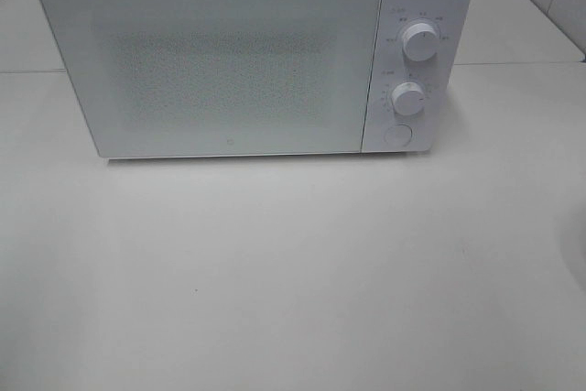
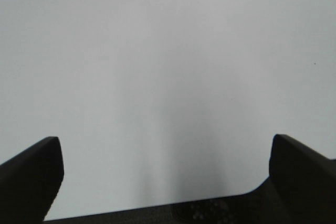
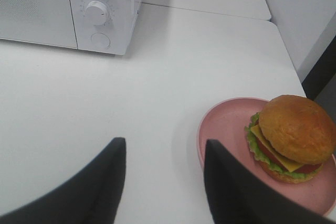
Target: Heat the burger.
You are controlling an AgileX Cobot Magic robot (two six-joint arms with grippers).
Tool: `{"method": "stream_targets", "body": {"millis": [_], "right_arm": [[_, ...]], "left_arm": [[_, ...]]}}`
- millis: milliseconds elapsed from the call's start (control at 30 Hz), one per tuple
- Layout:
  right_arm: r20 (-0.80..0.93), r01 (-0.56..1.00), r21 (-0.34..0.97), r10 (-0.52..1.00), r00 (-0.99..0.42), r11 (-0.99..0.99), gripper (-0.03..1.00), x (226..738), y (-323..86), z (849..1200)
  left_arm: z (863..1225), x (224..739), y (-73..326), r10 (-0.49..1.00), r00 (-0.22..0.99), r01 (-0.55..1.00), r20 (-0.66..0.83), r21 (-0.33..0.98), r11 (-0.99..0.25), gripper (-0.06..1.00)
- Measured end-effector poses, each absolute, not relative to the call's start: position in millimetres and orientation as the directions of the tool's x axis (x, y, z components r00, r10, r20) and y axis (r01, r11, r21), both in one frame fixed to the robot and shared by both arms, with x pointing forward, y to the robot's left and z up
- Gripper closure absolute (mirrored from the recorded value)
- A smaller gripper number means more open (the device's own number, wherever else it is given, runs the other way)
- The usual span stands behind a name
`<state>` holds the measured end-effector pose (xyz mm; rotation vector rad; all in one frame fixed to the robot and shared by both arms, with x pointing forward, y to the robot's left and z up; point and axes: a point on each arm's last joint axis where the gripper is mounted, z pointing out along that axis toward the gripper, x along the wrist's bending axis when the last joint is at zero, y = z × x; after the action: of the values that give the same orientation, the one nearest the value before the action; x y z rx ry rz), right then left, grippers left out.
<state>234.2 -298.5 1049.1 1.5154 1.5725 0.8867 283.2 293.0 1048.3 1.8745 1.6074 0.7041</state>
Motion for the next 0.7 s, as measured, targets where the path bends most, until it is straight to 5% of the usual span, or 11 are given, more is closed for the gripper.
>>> {"method": "stream_targets", "body": {"millis": [433, 700], "right_arm": [[-0.058, 0.467, 0.883, 0.998, -0.002, 0.052, 0.48, 234.2, -298.5, 1049.1], [-0.058, 0.467, 0.883, 0.998, -0.002, 0.052, 0.48, 234.2, -298.5, 1049.1]], "left_arm": [[1054.5, 236.0, 291.9, 0.988, 0.111, 0.441, 0.103, 0.886, -0.142, -0.04], [1054.4, 233.2, 292.0, 0.988, 0.107, 0.426, 0.109, 0.893, -0.145, -0.04]]}}
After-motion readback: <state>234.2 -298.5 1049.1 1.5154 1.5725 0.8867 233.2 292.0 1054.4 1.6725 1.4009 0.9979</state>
